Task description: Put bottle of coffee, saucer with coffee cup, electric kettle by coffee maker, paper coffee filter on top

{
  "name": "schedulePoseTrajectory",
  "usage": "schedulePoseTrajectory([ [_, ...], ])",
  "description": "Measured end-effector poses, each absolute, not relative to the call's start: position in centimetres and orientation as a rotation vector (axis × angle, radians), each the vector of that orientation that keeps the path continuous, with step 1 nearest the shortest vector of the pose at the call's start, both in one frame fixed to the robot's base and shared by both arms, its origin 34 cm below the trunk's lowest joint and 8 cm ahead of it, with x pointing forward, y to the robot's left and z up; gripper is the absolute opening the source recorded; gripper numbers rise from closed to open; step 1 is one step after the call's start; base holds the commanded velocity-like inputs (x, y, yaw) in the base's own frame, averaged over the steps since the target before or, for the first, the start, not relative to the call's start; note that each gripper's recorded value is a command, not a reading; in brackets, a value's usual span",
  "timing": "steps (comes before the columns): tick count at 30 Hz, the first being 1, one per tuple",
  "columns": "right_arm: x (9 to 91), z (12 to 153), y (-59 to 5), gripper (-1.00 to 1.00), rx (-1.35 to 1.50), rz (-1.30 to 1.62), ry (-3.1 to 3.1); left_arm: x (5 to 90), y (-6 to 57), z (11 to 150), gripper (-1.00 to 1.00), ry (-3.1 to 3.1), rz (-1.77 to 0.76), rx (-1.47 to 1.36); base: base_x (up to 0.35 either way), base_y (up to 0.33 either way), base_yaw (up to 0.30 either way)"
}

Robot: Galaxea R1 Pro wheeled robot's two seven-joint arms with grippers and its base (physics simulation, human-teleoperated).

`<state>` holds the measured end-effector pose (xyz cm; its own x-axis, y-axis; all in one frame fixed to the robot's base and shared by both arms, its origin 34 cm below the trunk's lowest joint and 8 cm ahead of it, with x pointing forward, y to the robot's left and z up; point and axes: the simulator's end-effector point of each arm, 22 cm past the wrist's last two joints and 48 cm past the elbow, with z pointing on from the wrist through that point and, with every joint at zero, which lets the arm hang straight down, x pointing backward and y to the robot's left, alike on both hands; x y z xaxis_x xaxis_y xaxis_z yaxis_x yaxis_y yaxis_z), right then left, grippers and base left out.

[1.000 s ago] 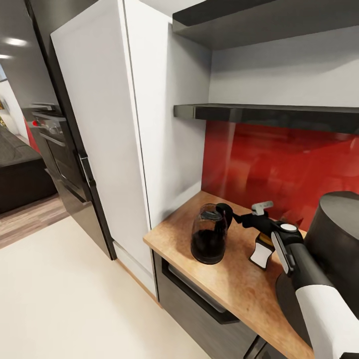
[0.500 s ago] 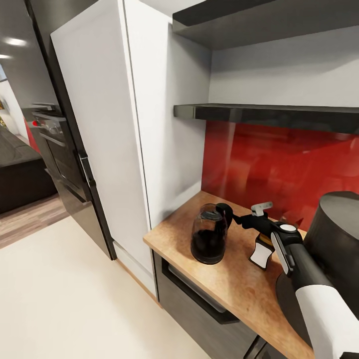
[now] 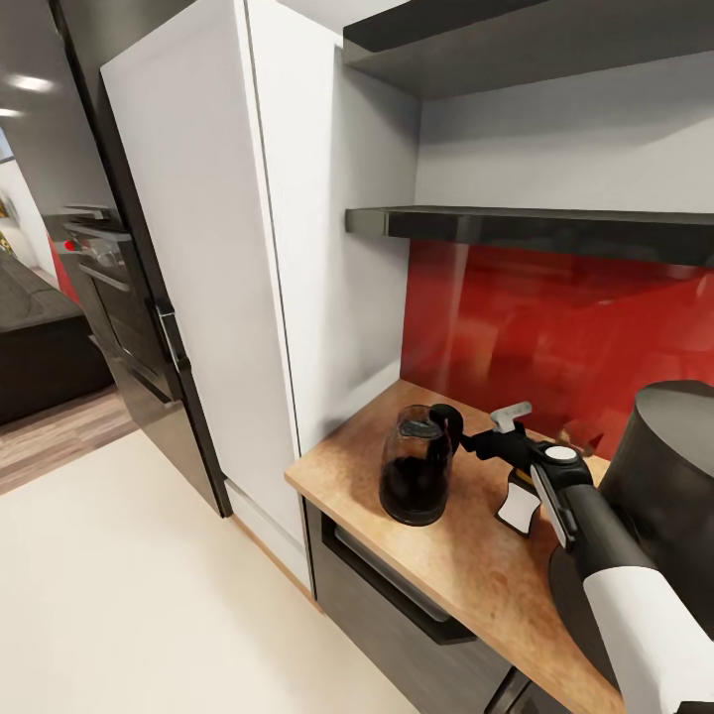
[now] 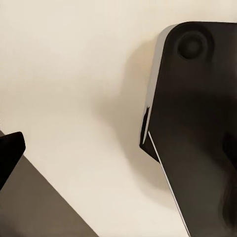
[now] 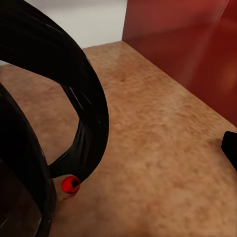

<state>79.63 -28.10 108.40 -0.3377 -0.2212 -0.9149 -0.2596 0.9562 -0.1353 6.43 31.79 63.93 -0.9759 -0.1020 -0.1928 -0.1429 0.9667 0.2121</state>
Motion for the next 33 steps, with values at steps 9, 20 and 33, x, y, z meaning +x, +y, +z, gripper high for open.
schedulePoseTrajectory([
  [9, 79.65, 108.46, -28.16, 1.0, -0.344, 0.042, 1.928, 6.38, 31.77, 63.93, 1.0, 2.937, 0.336, -0.183, 0.0, 0.0, 0.0],
  [20, 79.63, 108.37, -27.98, 1.0, -0.347, 0.044, 1.93, 6.4, 31.8, 63.94, 1.0, 2.936, 0.336, -0.183, 0.119, 0.0, 0.0],
  [33, 79.58, 108.13, -27.98, 1.0, -0.347, 0.046, 1.935, 6.44, 31.79, 63.94, 1.0, 2.935, 0.336, -0.184, 0.115, 0.038, 0.0],
])
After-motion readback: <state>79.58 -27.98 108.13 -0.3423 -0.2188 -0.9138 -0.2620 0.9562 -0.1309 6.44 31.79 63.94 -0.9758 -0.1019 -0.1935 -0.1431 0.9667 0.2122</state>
